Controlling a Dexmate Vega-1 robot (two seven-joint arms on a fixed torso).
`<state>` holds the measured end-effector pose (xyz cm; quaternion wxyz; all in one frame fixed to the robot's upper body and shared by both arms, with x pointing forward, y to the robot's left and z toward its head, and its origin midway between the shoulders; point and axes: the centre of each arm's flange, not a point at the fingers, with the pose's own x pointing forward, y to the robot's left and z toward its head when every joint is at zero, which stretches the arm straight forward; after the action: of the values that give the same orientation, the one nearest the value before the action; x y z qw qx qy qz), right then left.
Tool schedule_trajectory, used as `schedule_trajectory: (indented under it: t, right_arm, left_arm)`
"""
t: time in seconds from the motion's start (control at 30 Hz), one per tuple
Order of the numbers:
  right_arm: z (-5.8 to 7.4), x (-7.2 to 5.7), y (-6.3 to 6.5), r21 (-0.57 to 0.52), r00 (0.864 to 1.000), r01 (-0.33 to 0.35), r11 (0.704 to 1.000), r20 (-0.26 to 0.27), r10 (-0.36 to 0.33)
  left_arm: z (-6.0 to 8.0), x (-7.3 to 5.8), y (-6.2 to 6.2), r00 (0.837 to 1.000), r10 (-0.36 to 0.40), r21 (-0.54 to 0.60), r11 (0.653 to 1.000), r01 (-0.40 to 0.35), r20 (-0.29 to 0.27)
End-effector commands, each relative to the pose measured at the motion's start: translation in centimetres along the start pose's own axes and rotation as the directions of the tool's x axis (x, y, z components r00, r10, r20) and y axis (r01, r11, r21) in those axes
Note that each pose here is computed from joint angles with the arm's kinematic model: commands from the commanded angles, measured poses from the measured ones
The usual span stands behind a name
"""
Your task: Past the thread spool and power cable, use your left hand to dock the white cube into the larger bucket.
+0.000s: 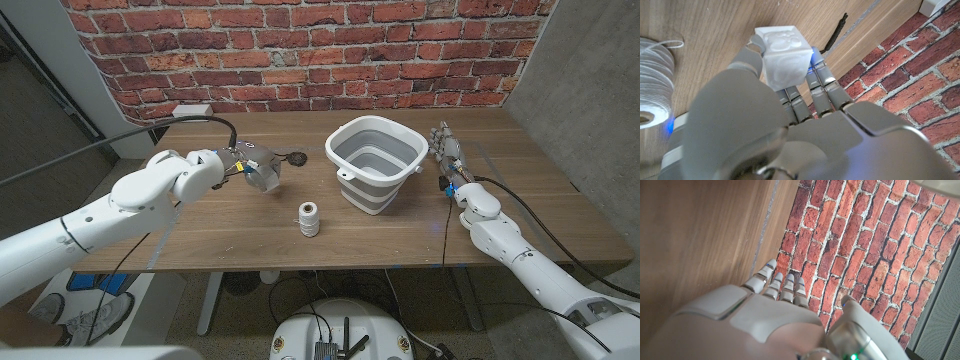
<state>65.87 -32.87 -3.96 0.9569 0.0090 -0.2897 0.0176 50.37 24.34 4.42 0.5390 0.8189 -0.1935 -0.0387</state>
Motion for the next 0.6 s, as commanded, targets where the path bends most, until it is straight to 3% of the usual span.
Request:
schedule_trajectory:
  t: [0.03, 0.6]
  right_arm:
    - [0.1, -0.2, -0.1, 0.0, 1.0, -0.003, 1.0, 0.007, 0.003]
    - [0.4, -0.3, -0.3, -0.002, 1.0, -0.008, 1.0, 0.01, 0.008]
  left_arm:
    - [0.0, -0.7, 2.0, 1.0, 0.012, 0.021, 1.0, -0.012, -0.007]
    - [-0.2, -0.7, 5.7, 0.999, 0.036, 0.065, 0.997, -0.037, 0.017]
